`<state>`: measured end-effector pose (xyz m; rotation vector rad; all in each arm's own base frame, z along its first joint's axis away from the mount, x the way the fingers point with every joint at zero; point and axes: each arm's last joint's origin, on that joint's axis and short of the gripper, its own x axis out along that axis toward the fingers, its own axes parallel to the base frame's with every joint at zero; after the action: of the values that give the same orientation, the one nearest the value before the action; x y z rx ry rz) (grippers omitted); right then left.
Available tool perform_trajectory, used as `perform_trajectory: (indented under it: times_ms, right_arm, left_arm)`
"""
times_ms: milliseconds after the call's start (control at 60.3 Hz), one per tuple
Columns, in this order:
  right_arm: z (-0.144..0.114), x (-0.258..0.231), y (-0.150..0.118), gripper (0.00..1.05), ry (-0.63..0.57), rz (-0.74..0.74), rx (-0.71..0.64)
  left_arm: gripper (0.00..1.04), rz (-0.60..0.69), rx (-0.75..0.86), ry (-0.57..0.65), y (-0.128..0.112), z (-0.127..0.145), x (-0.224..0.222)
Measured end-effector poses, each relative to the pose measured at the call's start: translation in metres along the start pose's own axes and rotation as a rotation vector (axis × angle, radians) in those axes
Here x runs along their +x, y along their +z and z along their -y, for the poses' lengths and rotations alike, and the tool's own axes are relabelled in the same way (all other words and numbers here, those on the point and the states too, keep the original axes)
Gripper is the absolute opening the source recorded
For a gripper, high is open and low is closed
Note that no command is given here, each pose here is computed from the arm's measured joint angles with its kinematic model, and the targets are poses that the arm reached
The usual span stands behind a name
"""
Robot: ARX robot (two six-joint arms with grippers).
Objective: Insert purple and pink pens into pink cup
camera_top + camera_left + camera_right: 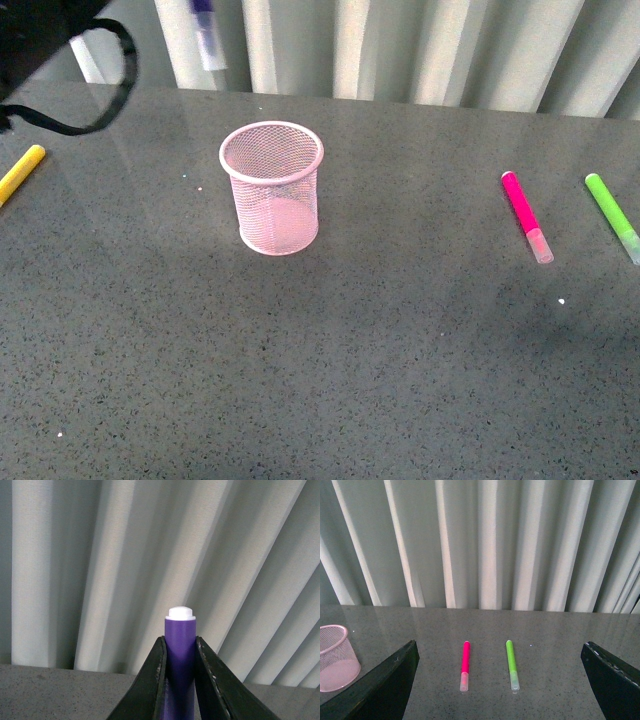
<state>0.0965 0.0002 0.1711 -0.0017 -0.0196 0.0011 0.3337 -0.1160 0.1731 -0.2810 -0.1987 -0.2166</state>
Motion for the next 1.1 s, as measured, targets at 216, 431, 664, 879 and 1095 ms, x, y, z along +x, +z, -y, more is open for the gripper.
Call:
perform_trajectory:
  times_ms: [216,431,664,879,1095]
  right_arm:
    - [0.0,0.0,0.0,0.98,0.001,0.0,0.0]
    - [0.0,0.0,0.0,0.98,0.0,0.0,0.0]
    - [0.0,0.0,0.0,0.98,0.001,0.0,0.0]
    - [0.0,0.0,0.0,0.98,0.0,0.0,0.0]
    - [0.0,0.0,0.0,0.98,0.0,0.0,0.0]
  left_arm:
    - [0.13,-0.006,-0.002,0.017,-0.005,0.004,-0.001]
    - [0.13,-0.03,0.002,0.047,-0.015,0.004,-0.002]
    - [0.13,-0.157,0.07,0.075,-0.083,0.019,0.025]
    - [0.13,-0.158,0.068,0.085,-0.084,0.017,0.03]
    - [0.13,-0.164,0.075,0.108,-0.083,0.005,0.03]
